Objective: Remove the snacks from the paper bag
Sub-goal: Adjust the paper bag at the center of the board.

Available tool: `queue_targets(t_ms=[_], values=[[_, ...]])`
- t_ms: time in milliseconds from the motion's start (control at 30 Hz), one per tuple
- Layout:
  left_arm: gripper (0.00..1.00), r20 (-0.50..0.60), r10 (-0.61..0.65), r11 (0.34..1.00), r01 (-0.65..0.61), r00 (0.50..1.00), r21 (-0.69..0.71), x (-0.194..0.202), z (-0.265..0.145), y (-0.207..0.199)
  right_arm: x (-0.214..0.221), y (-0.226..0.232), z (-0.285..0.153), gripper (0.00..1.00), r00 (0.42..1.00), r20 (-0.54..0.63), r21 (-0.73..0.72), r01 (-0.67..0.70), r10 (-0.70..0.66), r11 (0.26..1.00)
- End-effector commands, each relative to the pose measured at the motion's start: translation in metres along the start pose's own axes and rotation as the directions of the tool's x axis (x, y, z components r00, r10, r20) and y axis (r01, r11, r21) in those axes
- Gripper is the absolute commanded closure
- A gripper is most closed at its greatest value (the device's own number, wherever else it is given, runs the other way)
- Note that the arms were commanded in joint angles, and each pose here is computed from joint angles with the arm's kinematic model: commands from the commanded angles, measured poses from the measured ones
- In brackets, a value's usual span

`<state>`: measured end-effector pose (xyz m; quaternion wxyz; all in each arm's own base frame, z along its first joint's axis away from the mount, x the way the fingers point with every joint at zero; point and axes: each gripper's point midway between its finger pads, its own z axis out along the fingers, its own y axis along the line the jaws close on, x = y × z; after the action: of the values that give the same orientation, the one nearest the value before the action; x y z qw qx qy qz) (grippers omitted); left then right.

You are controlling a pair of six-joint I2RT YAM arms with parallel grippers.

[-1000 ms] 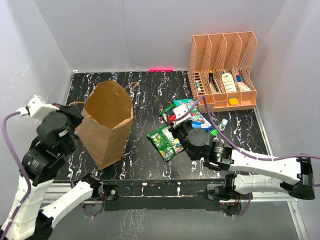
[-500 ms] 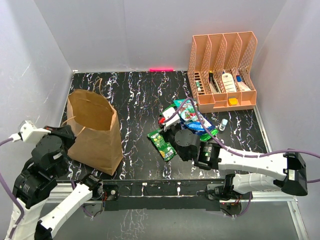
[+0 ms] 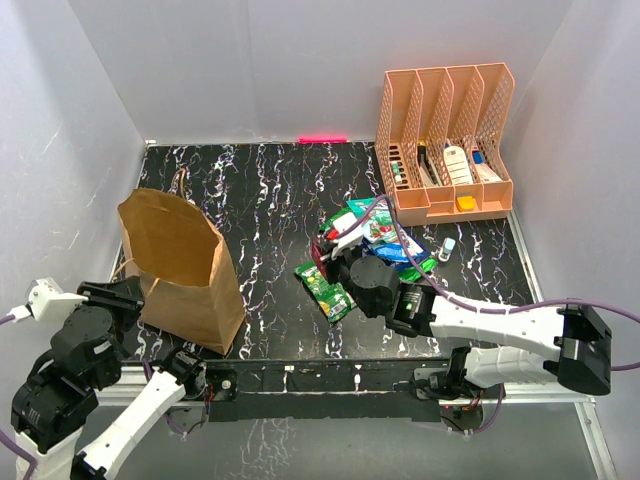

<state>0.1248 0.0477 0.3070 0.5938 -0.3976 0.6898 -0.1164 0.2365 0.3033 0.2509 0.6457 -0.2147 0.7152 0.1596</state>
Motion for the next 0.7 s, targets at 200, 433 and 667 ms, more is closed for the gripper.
queue_targets(t_ms=[200,433,667], values=[[0.45,0.029,-0.023,0.998,0.021,0.999,0.064,-0.027,-0.017,-0.009,-0.016,-0.007,0.013,0.93,0.969,0.081,-0.044,-0.229,0.232,0.973],[0.33,0.062,-0.029,0.996,0.023,0.998,0.086,-0.040,-0.023,-0.011,-0.007,-0.011,0.022,0.93,0.950,0.064,-0.056,-0.303,0.306,0.951],[0.11,0.120,0.032,0.992,-0.046,0.992,0.116,-0.070,-0.036,-0.020,-0.004,-0.016,0.030,0.93,0.915,0.075,-0.073,-0.391,0.396,0.918]])
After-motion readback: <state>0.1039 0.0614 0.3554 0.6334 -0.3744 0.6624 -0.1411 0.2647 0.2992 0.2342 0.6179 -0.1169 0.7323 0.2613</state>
